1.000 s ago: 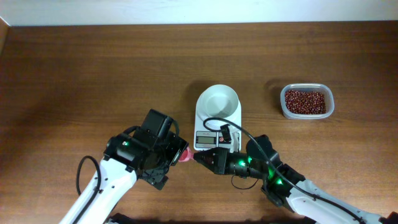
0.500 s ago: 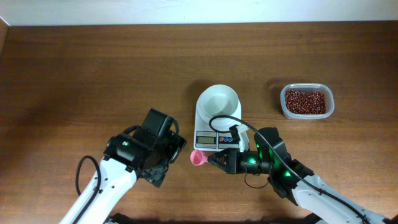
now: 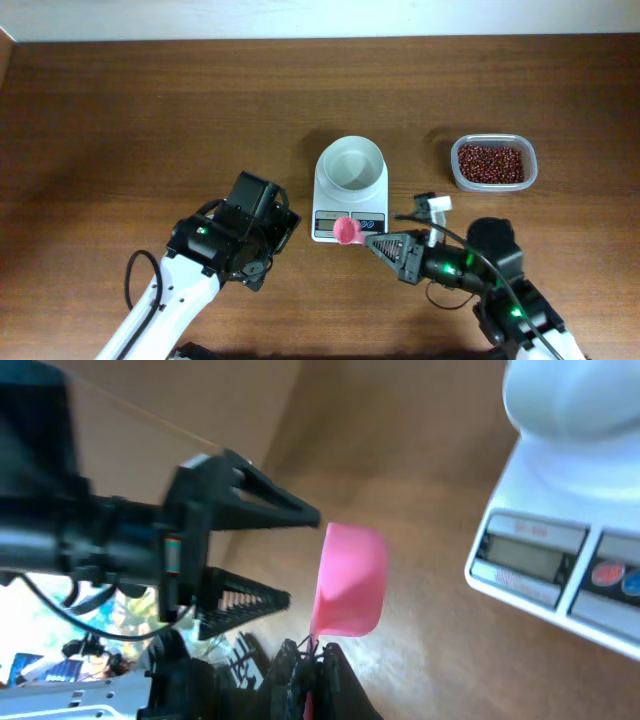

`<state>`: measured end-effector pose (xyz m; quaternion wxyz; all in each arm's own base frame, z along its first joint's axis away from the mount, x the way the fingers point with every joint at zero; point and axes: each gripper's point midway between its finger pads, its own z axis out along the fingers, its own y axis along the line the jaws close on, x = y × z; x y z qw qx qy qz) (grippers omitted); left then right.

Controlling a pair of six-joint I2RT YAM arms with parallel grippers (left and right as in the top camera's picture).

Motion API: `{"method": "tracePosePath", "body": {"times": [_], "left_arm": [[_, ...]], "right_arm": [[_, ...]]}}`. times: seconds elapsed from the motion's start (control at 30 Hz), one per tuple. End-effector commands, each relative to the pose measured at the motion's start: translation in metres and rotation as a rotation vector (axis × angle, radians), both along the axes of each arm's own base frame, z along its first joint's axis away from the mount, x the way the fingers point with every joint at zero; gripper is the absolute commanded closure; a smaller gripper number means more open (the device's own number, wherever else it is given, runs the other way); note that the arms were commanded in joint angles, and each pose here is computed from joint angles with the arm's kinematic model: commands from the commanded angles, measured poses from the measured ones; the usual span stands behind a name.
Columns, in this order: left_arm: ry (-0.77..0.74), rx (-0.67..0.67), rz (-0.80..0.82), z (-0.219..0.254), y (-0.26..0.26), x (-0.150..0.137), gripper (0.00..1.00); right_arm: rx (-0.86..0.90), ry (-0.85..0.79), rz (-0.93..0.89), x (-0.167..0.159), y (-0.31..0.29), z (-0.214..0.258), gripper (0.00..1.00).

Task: Scoop and weigh 50g on scale
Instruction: 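Carry the pink scoop with the right gripper toward the bean tub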

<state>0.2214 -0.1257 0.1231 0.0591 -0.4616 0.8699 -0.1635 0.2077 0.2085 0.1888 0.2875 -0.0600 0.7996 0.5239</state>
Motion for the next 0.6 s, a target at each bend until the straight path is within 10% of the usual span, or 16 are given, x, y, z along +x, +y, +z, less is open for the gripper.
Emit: {"method": "tracePosePath", "body": {"times": [0.0, 0.57], "left_arm": [[-0.013, 0.010, -0.001, 0.002, 0.001, 0.001, 0.00], [-0.035, -0.001, 0.000, 0.004, -0.001, 0.006, 0.01]], "right_arm": [[0.008, -0.090, -0.013, -0.001, -0.006, 0.017, 0.96], [0.054, -0.085, -0.137, 0.023, -0.049, 0.027, 0.96]]}}
